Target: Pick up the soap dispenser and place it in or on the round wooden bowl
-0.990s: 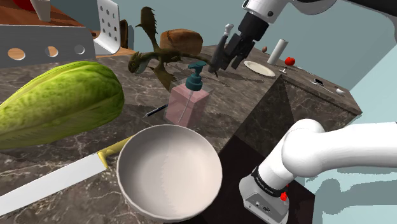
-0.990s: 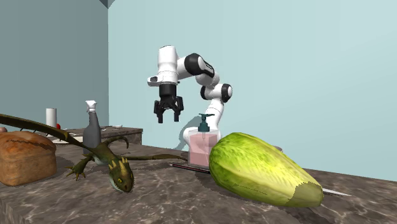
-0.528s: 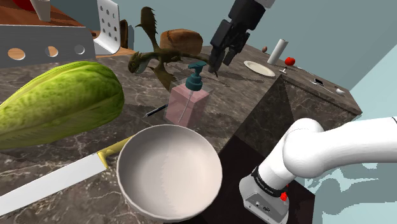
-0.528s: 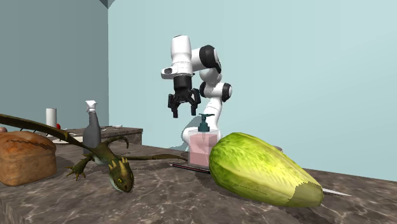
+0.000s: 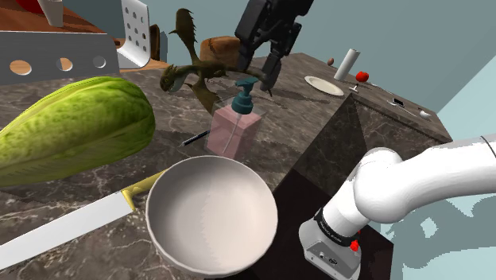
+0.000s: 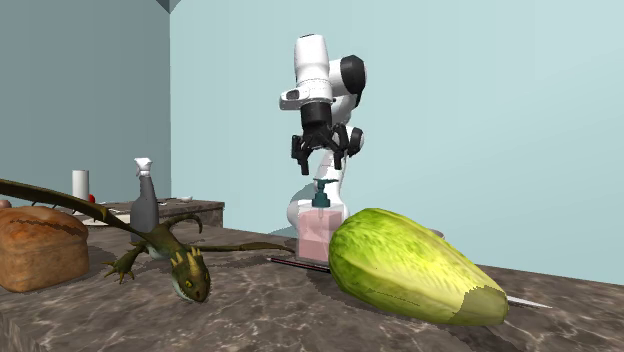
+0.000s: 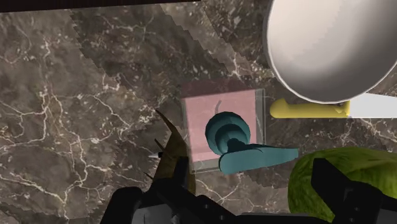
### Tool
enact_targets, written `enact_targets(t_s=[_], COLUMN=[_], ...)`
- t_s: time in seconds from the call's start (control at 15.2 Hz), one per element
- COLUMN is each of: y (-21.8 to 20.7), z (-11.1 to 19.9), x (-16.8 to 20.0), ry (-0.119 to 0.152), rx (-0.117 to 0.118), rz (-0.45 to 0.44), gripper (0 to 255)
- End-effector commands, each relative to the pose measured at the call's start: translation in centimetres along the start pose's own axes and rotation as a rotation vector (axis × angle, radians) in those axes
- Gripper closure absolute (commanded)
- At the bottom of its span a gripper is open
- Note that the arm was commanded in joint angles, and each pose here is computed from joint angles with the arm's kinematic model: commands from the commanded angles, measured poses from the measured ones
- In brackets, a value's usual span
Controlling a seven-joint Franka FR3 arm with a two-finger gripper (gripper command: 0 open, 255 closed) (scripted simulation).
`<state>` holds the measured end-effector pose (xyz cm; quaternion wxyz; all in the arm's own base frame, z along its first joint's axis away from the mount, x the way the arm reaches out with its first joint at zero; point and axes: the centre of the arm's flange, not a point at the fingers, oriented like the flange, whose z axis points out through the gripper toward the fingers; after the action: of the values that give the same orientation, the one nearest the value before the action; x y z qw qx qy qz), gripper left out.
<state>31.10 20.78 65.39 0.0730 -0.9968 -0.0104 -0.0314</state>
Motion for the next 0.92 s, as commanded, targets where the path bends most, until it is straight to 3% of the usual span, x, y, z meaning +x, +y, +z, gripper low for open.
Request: enact_targets(t_s=[0.0, 0.4, 0.86], y=[-0.9, -0.9, -0.9], z=[0.3, 3.8, 3.8], x=[0.0, 0.0, 0.0], ry=[-0.002, -0.002, -0.002], rx=[0.002, 0.002, 0.002], rz=[0.002, 0.002, 0.002], gripper=[0, 0, 0])
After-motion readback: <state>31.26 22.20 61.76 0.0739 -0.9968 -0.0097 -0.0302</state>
